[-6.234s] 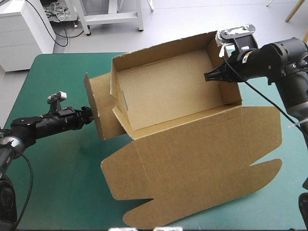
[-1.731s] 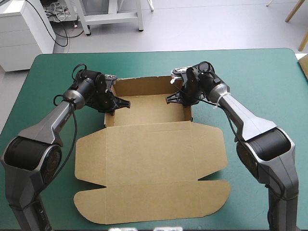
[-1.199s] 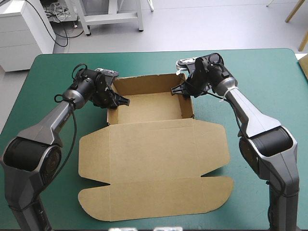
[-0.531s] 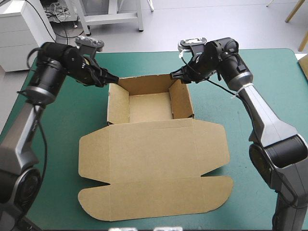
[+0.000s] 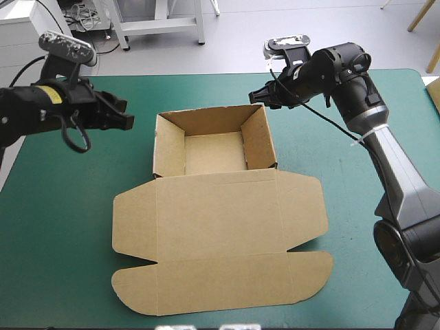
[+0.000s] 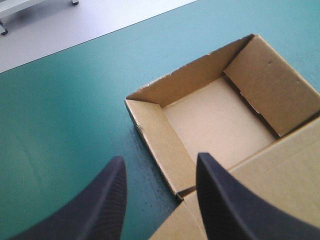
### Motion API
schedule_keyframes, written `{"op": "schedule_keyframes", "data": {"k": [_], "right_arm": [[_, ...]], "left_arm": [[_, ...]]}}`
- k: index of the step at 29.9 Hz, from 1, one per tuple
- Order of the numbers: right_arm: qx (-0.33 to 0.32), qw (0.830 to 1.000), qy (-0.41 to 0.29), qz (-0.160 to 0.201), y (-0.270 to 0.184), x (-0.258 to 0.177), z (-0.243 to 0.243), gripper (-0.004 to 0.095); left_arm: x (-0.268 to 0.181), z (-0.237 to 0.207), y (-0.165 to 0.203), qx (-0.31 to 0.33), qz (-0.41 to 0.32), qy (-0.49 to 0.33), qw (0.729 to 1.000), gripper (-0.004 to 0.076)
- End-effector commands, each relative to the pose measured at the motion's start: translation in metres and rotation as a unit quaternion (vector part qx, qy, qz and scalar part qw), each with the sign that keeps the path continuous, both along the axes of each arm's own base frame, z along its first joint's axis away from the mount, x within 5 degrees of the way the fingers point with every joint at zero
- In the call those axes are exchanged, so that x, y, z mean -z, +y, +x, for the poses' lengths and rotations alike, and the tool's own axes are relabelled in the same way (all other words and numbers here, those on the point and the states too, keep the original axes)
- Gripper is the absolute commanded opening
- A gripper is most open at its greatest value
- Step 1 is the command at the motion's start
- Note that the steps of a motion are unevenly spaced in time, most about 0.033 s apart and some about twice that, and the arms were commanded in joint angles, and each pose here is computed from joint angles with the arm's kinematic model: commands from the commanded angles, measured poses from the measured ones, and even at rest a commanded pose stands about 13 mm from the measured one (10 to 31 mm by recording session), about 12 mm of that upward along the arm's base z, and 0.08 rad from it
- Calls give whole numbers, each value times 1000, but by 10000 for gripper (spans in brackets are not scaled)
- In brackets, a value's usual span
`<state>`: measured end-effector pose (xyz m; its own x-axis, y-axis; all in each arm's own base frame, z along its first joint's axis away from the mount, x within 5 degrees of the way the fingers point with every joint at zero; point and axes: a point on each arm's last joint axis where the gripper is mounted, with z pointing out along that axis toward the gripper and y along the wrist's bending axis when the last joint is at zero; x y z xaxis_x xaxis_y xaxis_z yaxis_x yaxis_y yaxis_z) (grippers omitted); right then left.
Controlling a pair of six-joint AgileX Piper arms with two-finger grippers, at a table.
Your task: Fold the box
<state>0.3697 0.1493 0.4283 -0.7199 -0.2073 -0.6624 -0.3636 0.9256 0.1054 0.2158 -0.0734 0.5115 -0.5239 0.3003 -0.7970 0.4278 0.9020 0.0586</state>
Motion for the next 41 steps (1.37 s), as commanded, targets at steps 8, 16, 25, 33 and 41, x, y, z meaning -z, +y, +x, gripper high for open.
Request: {"op": "schedule_keyframes", "data": {"k": [8, 16, 25, 33, 41], "right_arm": [[2, 999, 11, -47, -8, 22, 0, 408], [-4, 995, 78, -57, 7, 80, 32, 407], [-10, 992, 120, -45, 17, 112, 45, 392], [-11, 990, 134, -50, 18, 120, 48, 209], [-7, 990, 127, -69, 15, 121, 49, -20]], "left_arm": [[47, -103, 29, 7, -27, -51, 998, 242], [149, -160, 47, -4, -42, -68, 997, 42], [215, -184, 54, -7, -74, -112, 991, -8], [218, -187, 55, -21, -97, -122, 987, -8], [218, -187, 55, -21, -97, -122, 987, -8]]}}
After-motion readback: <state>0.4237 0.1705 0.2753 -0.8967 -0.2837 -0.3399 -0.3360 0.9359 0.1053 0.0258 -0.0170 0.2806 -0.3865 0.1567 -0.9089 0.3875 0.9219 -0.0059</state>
